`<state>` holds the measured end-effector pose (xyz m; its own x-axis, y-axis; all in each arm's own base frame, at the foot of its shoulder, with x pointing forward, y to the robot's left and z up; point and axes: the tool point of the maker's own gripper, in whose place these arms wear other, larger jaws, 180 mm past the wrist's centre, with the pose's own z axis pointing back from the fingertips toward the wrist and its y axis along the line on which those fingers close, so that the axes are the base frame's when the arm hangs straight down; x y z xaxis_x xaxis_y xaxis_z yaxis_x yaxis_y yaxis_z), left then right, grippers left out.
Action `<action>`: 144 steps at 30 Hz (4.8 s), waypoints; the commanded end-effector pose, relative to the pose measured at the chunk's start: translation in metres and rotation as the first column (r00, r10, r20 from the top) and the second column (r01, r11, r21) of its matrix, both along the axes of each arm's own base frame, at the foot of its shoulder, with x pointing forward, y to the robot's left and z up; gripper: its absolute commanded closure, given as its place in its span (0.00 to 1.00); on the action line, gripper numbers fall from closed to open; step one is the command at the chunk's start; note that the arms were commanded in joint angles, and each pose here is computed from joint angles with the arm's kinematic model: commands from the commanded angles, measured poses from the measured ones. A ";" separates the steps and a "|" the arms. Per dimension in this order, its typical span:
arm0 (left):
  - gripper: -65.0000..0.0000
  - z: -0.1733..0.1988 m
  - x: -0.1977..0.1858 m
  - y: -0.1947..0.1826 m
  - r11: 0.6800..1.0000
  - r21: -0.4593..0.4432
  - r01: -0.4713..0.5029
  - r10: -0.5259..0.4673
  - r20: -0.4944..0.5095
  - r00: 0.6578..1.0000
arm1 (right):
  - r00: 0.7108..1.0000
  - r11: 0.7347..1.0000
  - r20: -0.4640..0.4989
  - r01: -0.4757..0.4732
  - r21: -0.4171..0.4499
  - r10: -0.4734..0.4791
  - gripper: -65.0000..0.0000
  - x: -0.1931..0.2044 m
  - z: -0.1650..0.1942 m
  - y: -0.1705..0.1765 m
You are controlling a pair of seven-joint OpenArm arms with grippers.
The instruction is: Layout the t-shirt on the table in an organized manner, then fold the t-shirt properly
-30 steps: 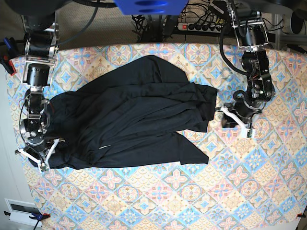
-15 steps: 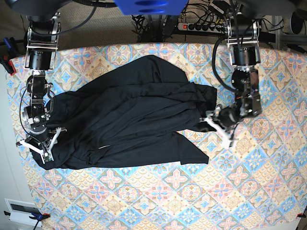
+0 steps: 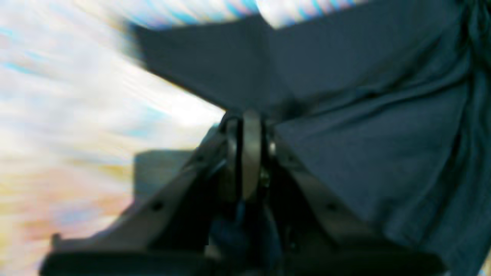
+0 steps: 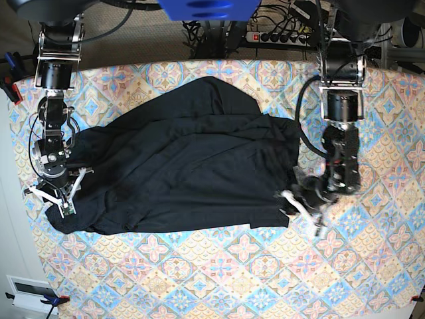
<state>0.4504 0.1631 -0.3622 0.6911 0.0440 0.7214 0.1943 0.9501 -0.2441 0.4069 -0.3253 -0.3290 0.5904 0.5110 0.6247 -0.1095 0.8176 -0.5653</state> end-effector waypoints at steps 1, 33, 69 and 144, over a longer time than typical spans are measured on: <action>1.00 0.035 0.023 0.022 0.999 0.004 -0.050 0.050 0.103 0.993 | 0.996 1.000 0.089 -0.012 -0.021 0.014 0.71 0.013 0.033 -0.003; 0.60 0.124 0.092 0.186 0.843 0.161 -0.513 0.429 0.374 0.822 | 0.995 0.977 0.044 -0.097 0.188 0.090 0.71 -0.041 0.002 0.055; 0.99 0.054 -0.022 0.187 0.870 0.241 -0.430 0.379 0.230 0.896 | 0.945 0.930 -0.070 -0.297 0.216 0.319 0.71 -0.054 -0.039 0.143; 0.56 0.048 0.053 0.150 0.817 0.336 -0.468 0.334 0.385 0.860 | 0.941 0.924 -0.070 -0.309 0.224 0.331 0.71 -0.056 -0.039 0.149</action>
